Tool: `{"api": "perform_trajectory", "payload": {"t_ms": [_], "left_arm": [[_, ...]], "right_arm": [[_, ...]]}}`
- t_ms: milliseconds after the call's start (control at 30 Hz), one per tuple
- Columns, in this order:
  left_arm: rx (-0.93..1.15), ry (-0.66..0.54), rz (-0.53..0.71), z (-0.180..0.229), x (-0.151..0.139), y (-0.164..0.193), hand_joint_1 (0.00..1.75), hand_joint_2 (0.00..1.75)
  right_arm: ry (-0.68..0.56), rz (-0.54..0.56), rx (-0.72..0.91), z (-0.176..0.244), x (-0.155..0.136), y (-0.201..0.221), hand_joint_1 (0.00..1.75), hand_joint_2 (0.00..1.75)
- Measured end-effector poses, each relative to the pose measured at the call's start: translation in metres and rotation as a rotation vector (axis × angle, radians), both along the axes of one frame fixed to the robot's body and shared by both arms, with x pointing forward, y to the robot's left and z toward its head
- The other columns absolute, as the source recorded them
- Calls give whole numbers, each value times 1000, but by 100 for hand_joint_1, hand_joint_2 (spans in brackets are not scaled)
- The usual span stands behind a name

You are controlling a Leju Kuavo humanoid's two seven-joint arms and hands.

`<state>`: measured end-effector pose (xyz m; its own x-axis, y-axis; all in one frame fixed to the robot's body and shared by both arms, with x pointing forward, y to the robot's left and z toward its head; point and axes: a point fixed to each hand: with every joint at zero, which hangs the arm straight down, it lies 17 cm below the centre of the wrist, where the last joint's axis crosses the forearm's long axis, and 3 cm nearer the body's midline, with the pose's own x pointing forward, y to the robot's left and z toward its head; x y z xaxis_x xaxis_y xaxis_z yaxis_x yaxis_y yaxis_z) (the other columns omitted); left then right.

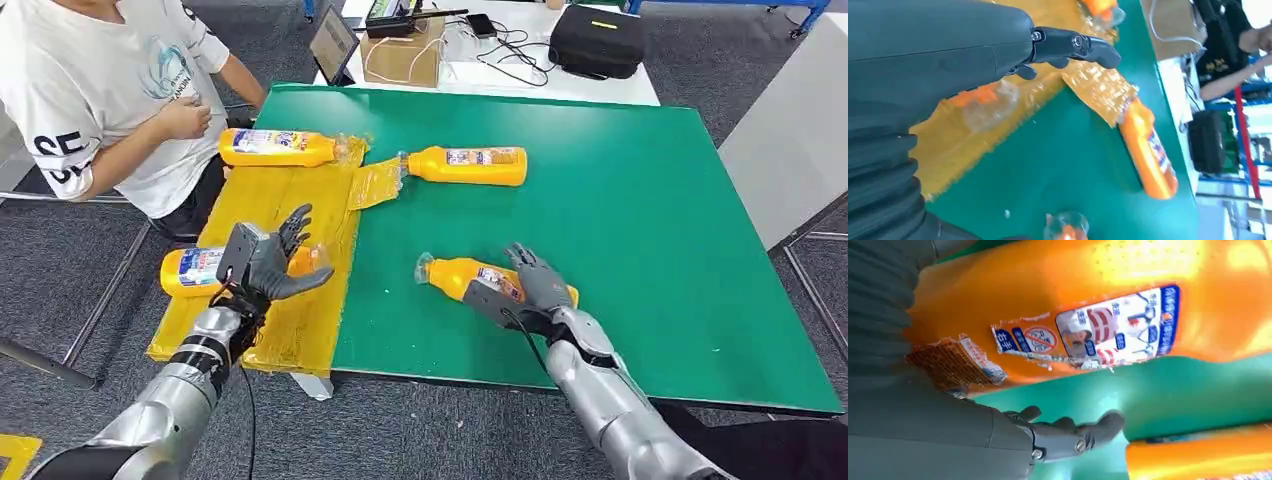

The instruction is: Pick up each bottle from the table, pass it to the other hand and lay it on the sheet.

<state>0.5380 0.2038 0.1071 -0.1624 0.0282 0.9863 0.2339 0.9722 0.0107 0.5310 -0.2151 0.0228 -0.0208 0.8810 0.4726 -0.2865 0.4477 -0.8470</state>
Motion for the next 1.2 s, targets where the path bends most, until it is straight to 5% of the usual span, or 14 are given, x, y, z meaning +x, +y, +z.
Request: {"api": "perform_trajectory", "payload": {"t_ms": [33,67,867,1200], "left_arm": [[-7,-5,-10,3,0,-4,0,175],[-13,-9,-18,5,0,-8,0,175],[-42,-25,-68,16,-2,-30,0,175],[9,-6,41,17,8,-44,0,175]], "right_arm": [[20,9,-21,-3,1,-3,154,175],[37,21,-39,-5,1,-5,169,175],[181,63,-165,-9,10,-68,175,175],[-203,-31,259,48,10,18,175,175]]}}
